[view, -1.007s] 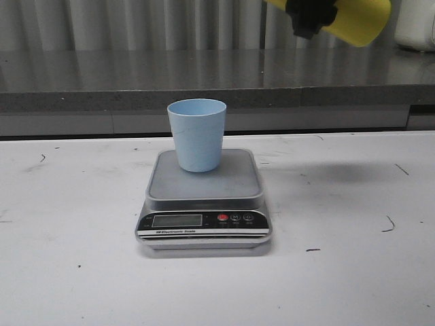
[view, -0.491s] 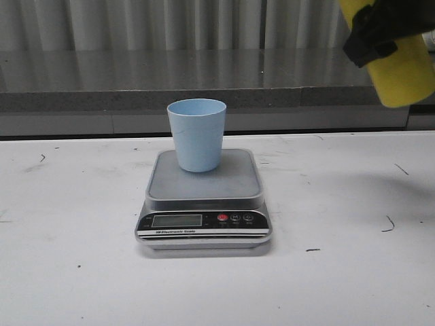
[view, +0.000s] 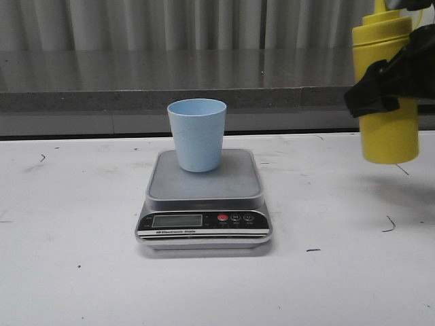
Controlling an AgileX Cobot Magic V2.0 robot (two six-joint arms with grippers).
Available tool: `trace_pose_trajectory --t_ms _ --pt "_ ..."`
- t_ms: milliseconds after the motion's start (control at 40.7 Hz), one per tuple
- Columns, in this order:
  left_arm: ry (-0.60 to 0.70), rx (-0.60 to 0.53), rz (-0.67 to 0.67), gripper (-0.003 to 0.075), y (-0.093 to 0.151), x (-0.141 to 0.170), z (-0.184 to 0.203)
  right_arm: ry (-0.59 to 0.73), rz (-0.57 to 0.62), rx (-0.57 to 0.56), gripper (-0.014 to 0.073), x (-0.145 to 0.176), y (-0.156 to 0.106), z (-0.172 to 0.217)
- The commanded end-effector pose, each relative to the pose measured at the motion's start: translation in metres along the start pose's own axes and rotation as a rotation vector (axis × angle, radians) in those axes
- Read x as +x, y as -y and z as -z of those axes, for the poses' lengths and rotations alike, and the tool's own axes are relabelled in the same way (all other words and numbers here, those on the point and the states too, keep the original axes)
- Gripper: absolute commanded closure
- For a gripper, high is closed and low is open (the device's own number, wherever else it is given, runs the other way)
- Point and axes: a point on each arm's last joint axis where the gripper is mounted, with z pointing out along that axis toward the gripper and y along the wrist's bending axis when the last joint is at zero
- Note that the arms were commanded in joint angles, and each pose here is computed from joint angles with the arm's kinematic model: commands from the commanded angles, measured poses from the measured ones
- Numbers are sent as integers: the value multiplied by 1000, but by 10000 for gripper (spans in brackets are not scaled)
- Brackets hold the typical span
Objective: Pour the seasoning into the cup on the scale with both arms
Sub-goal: 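Turn the bottle upright and lower it onto the table with the right gripper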
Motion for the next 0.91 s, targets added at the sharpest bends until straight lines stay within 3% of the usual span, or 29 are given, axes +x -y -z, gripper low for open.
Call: trace_pose_trajectory --t_ms 0,418,762,885 --pt "101 11 15 427 1 -13 6 196 6 -44 254 -25 -1 2" --pt "101 11 15 427 1 -13 6 421 -29 8 254 -8 10 -27" --pt "101 11 15 427 1 -13 6 415 -87 62 253 16 17 -45" --pt "101 11 15 427 1 -13 6 399 -88 62 186 20 17 -47"
